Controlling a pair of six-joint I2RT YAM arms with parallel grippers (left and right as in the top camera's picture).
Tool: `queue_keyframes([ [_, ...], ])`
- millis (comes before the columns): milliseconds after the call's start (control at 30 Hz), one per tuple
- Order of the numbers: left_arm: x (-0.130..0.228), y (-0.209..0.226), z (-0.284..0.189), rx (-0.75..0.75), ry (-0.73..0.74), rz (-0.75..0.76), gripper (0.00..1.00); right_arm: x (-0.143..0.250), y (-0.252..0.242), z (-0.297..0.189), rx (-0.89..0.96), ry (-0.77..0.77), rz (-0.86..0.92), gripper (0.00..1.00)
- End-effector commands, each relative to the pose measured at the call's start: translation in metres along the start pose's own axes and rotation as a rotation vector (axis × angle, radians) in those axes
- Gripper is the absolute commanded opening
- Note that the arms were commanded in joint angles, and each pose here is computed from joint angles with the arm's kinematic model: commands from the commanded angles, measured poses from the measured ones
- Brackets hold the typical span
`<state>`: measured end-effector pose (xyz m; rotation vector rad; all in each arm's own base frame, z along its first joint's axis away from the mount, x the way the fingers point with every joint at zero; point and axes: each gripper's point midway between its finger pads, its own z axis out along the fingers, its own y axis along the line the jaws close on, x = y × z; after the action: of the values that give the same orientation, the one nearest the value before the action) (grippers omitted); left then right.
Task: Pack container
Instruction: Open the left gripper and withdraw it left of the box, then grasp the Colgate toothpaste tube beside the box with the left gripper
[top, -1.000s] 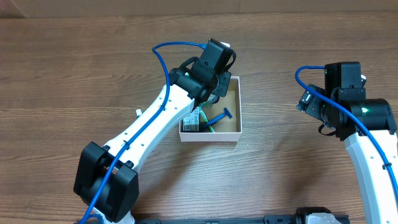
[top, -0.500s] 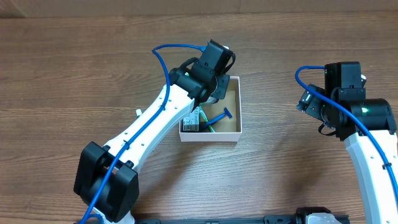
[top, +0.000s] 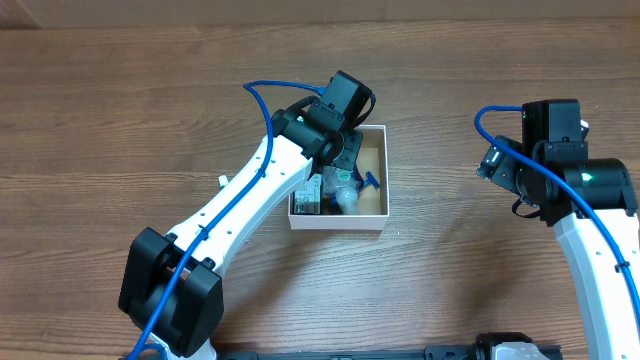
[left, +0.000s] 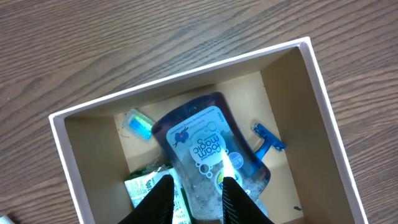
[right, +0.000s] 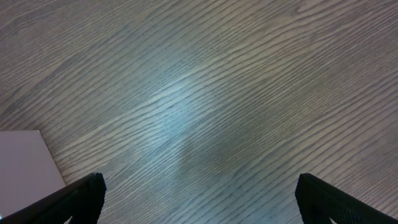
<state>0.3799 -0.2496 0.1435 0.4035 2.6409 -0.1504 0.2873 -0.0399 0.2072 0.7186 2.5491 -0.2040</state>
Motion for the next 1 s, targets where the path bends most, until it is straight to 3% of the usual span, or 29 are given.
queue_keyframes([
  [0,-0.004,0.006,-0.005,-0.034,-0.022,-0.037,0.25,-0.004,-0.002,-0.003,0.006,-0.021,0.009,1.0],
  [167,-0.003,0.045,-0.031,-0.107,-0.03,-0.217,0.27,-0.004,-0.002,-0.003,0.006,-0.022,0.009,1.0],
  [300,0.019,0.09,-0.086,-0.153,-0.003,-0.369,0.33,-0.004,-0.002,-0.003,0.006,-0.022,0.009,1.0],
  [467,0.06,0.103,-0.109,-0.208,0.123,-0.364,0.4,-0.004,-0.002,-0.003,0.005,-0.021,0.009,1.0],
  [700,0.129,0.111,-0.054,-0.278,0.292,-0.423,0.41,-0.004,-0.002,-0.003,0.006,-0.021,0.009,1.0],
  [833,0.158,0.123,-0.008,-0.218,0.304,-0.532,0.48,-0.004,-0.002,-0.003,0.006,-0.022,0.009,1.0],
  [967,0.165,0.147,0.007,-0.224,0.273,-0.614,0.49,-0.004,-0.002,-0.003,0.006,-0.021,0.009,1.0],
])
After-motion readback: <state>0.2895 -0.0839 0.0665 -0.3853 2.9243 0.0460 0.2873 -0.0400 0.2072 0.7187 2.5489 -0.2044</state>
